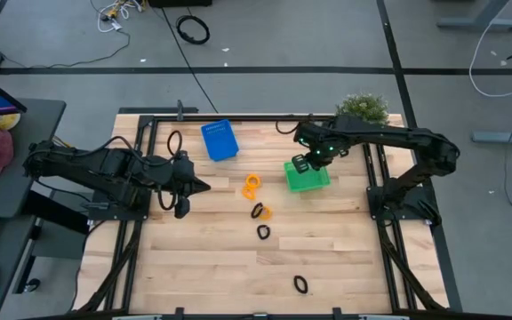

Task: Sort spring keychains
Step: Put the black spring keychain into the green bin

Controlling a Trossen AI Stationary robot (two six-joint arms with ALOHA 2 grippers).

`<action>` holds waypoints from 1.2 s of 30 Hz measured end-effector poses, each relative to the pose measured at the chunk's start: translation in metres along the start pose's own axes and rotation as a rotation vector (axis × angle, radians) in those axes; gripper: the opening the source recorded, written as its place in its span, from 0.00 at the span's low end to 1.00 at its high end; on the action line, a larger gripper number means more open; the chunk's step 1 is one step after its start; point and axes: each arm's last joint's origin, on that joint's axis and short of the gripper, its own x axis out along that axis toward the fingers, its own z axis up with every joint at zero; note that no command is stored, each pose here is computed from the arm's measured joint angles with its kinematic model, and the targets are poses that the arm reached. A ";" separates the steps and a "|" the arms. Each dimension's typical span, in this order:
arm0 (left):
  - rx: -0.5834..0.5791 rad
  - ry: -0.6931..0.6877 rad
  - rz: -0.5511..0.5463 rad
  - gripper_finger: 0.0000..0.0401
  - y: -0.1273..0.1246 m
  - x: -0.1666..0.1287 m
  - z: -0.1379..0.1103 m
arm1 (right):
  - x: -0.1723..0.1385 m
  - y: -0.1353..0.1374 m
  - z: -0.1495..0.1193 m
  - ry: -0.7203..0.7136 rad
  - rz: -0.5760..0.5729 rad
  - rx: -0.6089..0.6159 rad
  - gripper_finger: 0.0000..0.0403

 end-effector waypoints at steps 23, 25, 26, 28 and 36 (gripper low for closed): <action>0.038 0.001 0.000 0.01 0.000 0.000 0.000 | 0.090 -0.029 -0.004 -0.136 -0.016 0.161 0.01; 0.038 0.001 0.000 0.01 0.000 0.000 0.000 | 0.092 -0.028 -0.002 -0.136 -0.015 0.152 0.01; 0.038 0.001 0.001 0.01 0.000 0.000 0.000 | 0.094 -0.028 -0.002 -0.129 -0.017 0.147 0.01; 0.038 0.001 0.002 0.01 0.000 0.000 0.000 | 0.099 -0.028 -0.001 -0.115 -0.035 0.137 0.01; 0.038 0.000 0.003 0.01 0.000 0.000 0.000 | 0.115 -0.028 0.000 -0.073 -0.081 0.125 0.04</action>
